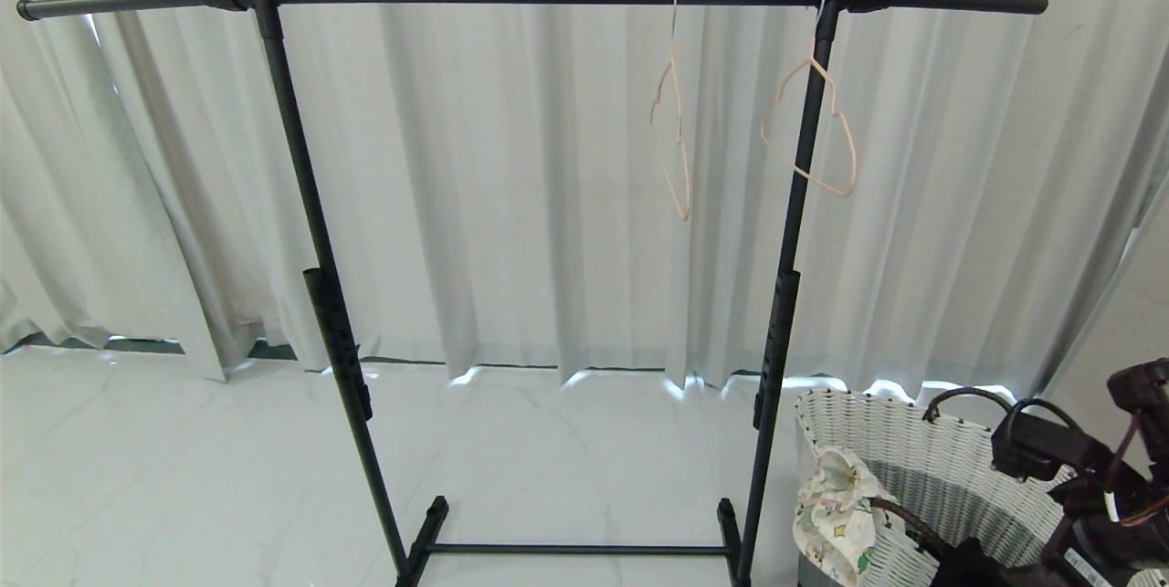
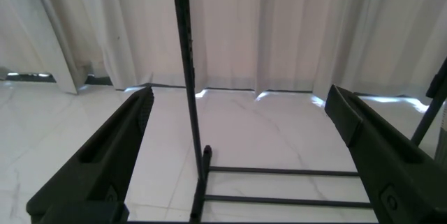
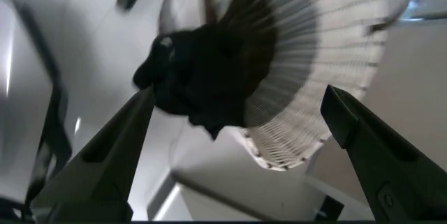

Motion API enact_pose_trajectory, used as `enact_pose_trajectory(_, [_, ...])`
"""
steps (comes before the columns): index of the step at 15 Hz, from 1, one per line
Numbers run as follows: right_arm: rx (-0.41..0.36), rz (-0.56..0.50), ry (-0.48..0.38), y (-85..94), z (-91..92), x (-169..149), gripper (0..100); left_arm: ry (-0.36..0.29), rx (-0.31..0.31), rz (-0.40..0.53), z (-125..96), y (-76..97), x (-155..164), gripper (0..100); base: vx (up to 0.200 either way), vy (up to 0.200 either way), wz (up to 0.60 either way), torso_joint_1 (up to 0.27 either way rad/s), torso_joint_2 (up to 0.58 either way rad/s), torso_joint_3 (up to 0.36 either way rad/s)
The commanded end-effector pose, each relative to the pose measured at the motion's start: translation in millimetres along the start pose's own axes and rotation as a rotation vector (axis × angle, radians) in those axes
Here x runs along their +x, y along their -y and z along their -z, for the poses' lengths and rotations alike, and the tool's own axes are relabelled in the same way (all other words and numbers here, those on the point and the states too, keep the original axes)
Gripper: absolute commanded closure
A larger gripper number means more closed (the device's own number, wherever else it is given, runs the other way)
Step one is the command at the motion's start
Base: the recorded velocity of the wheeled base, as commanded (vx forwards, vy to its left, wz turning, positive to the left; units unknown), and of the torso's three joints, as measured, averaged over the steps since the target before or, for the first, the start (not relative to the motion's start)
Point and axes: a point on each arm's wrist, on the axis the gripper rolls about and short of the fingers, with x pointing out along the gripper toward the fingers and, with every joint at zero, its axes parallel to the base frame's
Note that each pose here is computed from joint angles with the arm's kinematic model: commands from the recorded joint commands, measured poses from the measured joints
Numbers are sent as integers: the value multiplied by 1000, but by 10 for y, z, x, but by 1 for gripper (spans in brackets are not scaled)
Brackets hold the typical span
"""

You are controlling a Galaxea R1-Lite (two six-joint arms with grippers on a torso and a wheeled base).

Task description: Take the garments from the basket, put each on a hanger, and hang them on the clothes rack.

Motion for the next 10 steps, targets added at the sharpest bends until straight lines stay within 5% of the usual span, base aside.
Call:
enact_pose_trajectory(1, [-3,-81,-102,-23,40,274,0,1,1,-1,0,0,0,0,0,0,0,0,0,0])
enact_pose_trajectory(10, [43,-20,-148,154,67,868,0,1,-2,-1,0,0,0,0,0,0,0,0,0,0])
